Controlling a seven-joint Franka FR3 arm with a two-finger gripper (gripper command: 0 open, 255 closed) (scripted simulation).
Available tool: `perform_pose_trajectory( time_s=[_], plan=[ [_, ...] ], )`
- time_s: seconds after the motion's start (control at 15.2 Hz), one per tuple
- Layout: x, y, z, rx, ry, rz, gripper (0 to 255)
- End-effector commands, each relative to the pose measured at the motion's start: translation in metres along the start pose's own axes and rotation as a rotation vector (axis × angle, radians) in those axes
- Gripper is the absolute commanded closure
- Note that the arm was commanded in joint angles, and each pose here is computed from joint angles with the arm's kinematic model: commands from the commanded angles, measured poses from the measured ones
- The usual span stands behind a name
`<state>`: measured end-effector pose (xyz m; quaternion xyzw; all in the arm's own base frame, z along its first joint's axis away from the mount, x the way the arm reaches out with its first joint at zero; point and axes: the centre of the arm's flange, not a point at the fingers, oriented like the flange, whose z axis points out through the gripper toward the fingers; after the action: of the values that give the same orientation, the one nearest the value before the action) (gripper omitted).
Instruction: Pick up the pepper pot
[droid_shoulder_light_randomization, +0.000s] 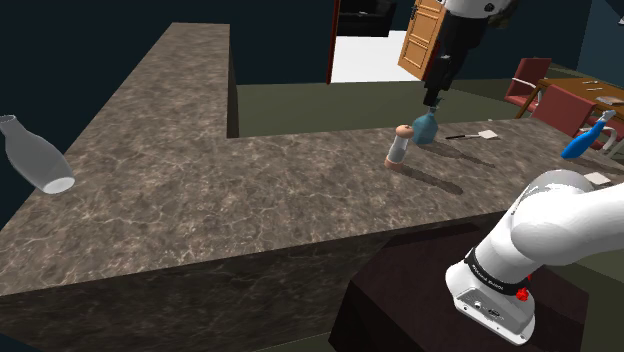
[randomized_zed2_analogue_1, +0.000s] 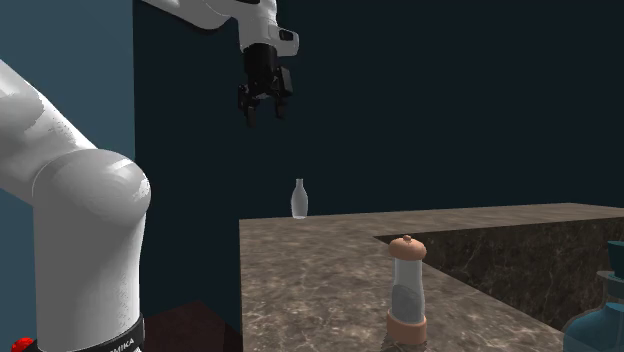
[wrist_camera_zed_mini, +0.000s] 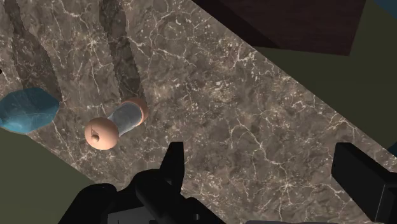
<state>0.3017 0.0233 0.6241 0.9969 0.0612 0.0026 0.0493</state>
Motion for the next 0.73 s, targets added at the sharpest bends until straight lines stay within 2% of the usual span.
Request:
perform_pose_trajectory(
  time_s=[0.0,0.66],
  plan=[
    [0.0,0.0,0.0,0.0,0.0,0.0,0],
    [0.032,0.111,0.082,0.077,-0.006,-0.03,0]
  ],
)
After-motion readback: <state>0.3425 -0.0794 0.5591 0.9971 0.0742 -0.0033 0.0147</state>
